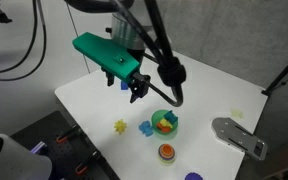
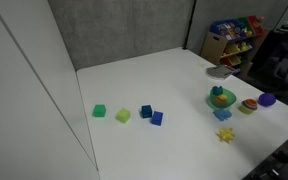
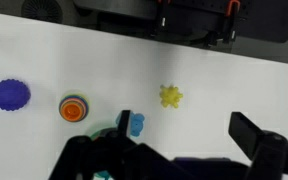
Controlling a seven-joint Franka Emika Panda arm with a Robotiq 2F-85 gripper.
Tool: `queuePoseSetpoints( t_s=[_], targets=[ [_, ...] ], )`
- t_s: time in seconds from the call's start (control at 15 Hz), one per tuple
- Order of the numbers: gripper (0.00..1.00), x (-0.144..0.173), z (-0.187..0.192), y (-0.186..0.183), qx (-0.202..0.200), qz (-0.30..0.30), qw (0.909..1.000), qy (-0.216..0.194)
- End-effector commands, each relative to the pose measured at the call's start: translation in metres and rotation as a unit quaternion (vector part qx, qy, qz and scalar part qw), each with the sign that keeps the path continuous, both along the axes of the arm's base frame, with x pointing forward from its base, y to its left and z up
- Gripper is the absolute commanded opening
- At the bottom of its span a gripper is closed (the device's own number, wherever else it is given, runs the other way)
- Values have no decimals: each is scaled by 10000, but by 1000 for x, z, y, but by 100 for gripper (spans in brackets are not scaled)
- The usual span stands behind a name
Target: Remove the yellow object from the green bowl and place it in on the worktop
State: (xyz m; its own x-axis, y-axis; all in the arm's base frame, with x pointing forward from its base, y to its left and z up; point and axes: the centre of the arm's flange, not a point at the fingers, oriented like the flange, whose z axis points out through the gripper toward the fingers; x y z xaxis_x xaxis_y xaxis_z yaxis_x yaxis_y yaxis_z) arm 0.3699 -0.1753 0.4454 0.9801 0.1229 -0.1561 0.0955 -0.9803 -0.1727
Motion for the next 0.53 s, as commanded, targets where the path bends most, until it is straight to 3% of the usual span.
queuePoseSetpoints(
  t_s=[0.0, 0.47],
  targets=[
    [100, 0, 0, 0, -1, 0, 10000, -1],
    [100, 15, -18, 3, -164, 20, 9998, -57]
  ],
)
